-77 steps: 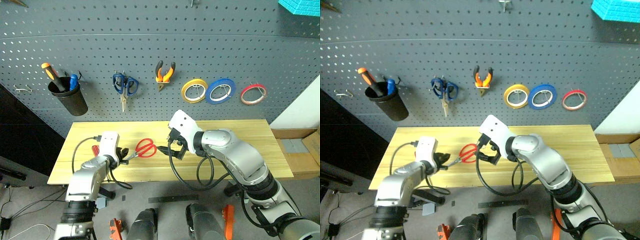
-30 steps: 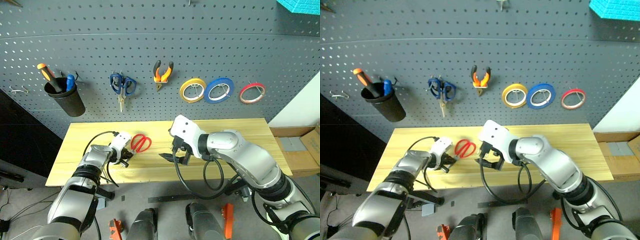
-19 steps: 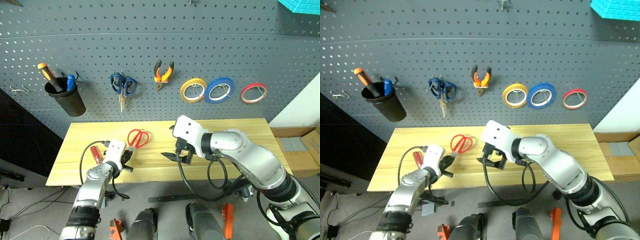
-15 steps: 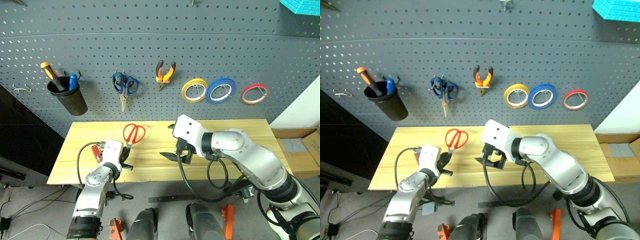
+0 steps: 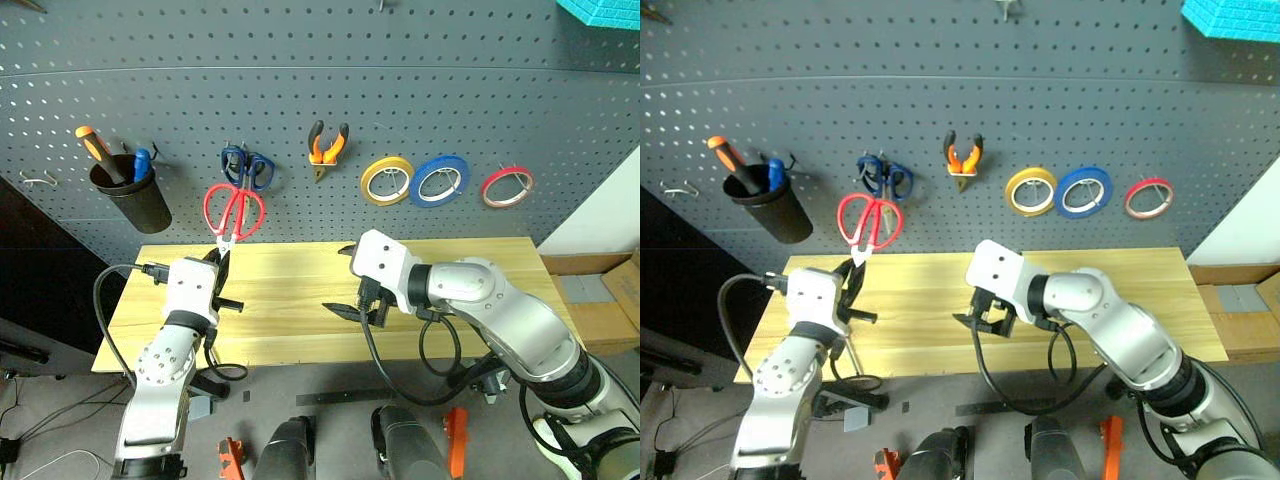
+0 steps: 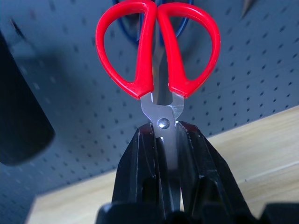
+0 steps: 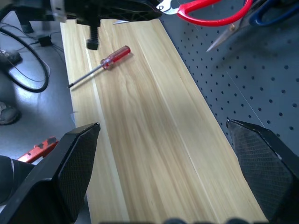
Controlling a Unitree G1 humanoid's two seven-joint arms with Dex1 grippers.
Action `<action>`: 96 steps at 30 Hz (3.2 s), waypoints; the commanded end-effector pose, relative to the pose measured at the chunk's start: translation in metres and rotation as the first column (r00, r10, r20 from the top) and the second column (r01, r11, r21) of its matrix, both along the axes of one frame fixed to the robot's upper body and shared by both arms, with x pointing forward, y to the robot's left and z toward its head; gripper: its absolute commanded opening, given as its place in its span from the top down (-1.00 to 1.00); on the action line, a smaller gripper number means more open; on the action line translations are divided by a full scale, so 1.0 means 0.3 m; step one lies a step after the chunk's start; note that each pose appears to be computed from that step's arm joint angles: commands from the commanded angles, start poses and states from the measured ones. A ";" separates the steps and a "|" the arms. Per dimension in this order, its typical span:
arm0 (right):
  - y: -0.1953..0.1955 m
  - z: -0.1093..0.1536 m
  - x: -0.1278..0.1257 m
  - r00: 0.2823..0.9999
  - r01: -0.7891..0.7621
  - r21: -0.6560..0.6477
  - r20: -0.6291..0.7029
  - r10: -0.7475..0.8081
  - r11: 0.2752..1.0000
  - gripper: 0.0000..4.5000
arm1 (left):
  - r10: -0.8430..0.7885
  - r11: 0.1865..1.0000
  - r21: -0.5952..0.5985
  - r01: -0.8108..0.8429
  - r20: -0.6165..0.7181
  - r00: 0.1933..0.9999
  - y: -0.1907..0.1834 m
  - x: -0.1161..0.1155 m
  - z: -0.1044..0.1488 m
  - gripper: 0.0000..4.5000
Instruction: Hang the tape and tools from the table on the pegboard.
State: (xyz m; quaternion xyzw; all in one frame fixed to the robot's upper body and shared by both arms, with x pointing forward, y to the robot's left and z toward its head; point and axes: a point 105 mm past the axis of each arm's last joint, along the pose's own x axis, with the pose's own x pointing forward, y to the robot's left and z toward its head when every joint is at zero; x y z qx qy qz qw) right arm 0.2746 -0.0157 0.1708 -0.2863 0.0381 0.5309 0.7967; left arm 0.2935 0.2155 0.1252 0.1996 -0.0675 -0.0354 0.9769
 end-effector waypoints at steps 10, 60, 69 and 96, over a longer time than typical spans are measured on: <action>0.028 0.058 -0.022 0.993 -0.095 0.052 0.080 0.090 0.994 -1.00 | -0.049 0.996 0.080 0.034 0.197 0.979 -0.058 -0.035 0.160 0.89; 0.140 0.206 0.056 0.985 -0.051 0.206 0.171 0.015 0.977 -1.00 | -0.009 0.998 0.066 -0.007 0.236 0.972 -0.049 0.080 0.164 0.89; 0.146 0.212 0.056 0.985 -0.056 0.207 0.171 0.020 0.977 -1.00 | -0.055 0.998 0.051 0.047 0.170 0.984 -0.077 0.155 0.108 0.89; 0.128 0.060 0.008 0.999 0.040 0.168 -0.033 -0.035 0.985 -1.00 | 0.102 0.948 -0.247 -0.199 -0.357 0.929 0.065 0.042 -0.212 -0.76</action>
